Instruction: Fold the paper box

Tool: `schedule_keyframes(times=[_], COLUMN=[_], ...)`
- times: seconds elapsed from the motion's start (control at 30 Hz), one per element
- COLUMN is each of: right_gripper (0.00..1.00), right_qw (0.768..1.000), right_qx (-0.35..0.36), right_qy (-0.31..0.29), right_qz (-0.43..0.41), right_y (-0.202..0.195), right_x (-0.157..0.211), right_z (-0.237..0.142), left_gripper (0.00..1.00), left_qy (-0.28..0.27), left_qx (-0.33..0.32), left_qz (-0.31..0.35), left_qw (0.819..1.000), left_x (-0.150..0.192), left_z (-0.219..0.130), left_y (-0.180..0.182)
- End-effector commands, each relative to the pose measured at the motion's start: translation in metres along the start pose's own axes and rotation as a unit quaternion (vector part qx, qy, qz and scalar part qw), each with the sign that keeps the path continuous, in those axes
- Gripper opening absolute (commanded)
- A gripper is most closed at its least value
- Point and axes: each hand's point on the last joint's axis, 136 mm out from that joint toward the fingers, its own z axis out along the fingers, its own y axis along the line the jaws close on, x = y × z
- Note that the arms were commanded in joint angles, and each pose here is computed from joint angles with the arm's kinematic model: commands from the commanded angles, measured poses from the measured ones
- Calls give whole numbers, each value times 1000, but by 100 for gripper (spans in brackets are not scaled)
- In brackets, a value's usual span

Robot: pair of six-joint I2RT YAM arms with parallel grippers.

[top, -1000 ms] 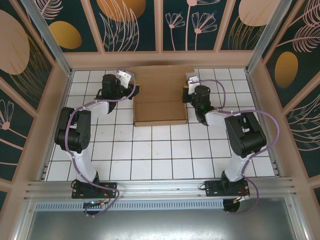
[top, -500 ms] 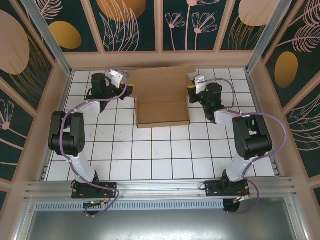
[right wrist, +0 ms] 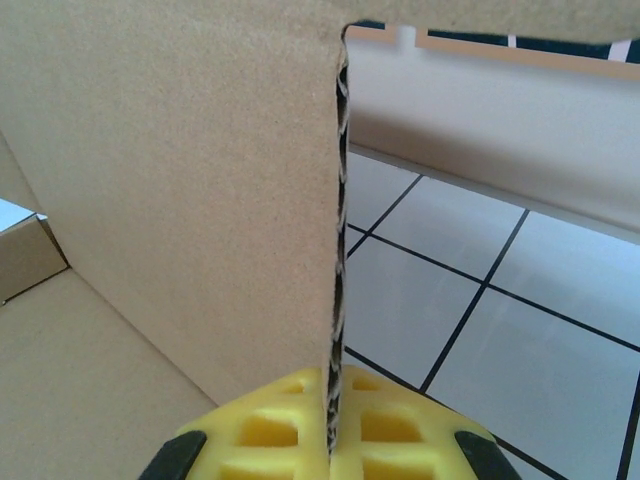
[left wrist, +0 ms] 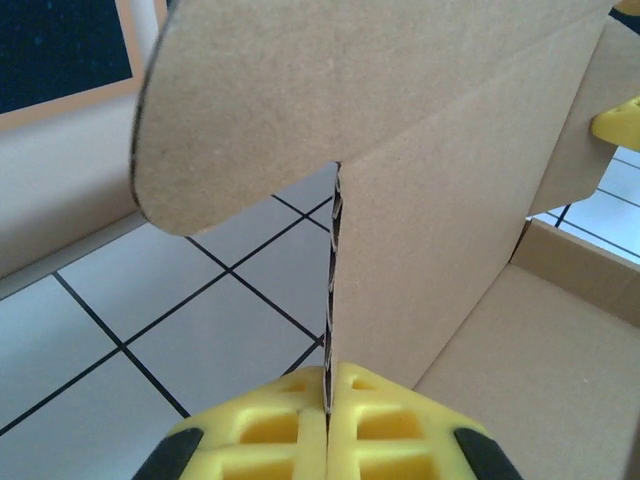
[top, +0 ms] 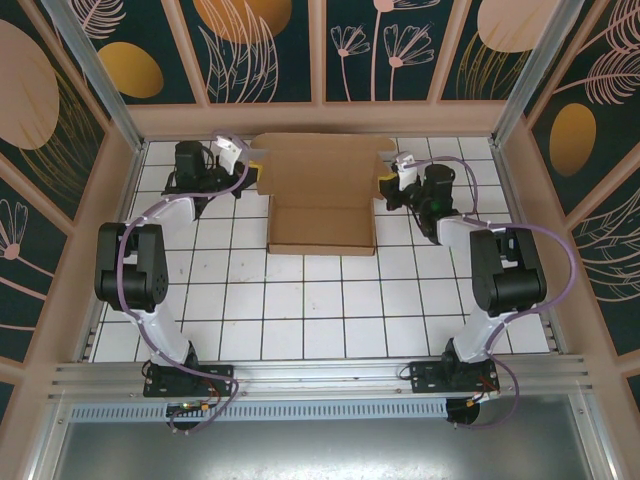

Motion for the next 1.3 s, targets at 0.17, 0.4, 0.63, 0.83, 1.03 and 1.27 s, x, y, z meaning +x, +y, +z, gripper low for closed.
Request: schedule_keyframes(times=[0.17,0.4,0.63,0.83,1.03,1.27], right_gripper=[0,0,0,0,0,0], right_qw=[997,977,960,949,949,951], right_qx=[70,162,236,256,227,234], right_qy=[-8,-47,-119,-144,-168,-144], right_qz=[11,130,96,112,142,141], right_y=[9,2,29,50,65,83], right_x=[-18,-30,-41,-29,-16,-5], right_z=[17,14,0,-8,-17,-20], left_gripper=[6,8,8,13,19,19], left_qy=[-51,-84,-95,-112,-142,-149], left_qx=[-33,-103,-179,-213,-205,-186], left_qz=[-55,-135,-207,-305,-334,-375], left_qw=[997,982,957,921,909,896], left_x=[-16,-10,2,16,31,51], left_z=[6,11,26,23,20,7], left_y=[-12,-26,-39,-51,-75,-90])
